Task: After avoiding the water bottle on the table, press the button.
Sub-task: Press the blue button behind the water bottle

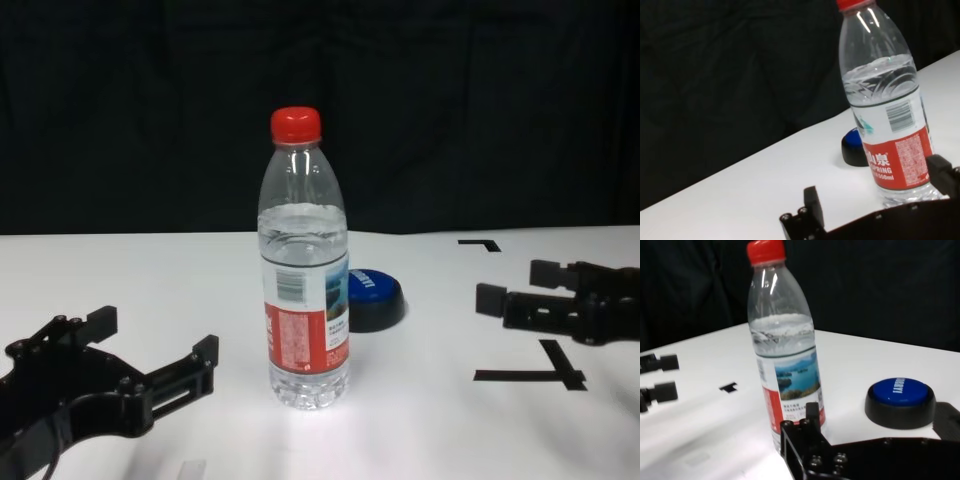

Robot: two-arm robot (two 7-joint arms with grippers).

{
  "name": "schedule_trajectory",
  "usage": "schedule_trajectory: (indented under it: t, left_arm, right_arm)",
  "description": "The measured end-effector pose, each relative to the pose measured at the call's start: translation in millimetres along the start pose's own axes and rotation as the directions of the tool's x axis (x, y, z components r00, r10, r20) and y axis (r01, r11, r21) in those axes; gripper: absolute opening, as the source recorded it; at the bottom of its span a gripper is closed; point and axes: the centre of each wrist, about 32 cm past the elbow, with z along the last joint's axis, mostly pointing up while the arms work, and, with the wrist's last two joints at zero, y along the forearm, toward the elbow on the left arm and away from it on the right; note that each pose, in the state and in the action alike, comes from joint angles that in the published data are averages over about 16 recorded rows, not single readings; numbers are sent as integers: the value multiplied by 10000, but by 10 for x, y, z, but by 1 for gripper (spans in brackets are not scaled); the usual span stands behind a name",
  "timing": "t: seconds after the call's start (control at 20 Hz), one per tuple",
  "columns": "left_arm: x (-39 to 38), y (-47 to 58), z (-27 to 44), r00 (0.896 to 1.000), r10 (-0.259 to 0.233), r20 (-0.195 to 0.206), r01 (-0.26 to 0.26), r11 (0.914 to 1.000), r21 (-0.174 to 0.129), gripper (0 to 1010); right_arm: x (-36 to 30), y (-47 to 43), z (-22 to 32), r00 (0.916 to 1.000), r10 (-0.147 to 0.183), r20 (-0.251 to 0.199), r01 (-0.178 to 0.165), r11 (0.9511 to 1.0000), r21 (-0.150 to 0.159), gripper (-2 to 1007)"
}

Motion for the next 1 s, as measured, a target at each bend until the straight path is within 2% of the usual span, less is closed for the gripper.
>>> schedule_trajectory:
  t: [0.3, 0.55, 0.75, 1.0]
  left_arm:
    - [0, 0, 0, 10000, 0, 0, 0, 10000, 0, 1003]
    - [0, 0, 0, 10000, 0, 0, 0, 10000, 0, 1003]
    - [0, 0, 0, 10000, 0, 0, 0, 10000, 0, 1003]
    - [0, 0, 0, 10000, 0, 0, 0, 10000, 0, 1003]
  right_arm:
    - [37, 29, -31, 9984, 317, 470, -300, 9989, -367, 1003]
    - [54, 29, -62, 9968, 407, 685, -375, 9982, -473, 1003]
    - [63, 16, -86, 9969, 335, 714, -302, 9984, -474, 1003]
    - [63, -9, -100, 9977, 56, 678, -27, 9991, -418, 1003]
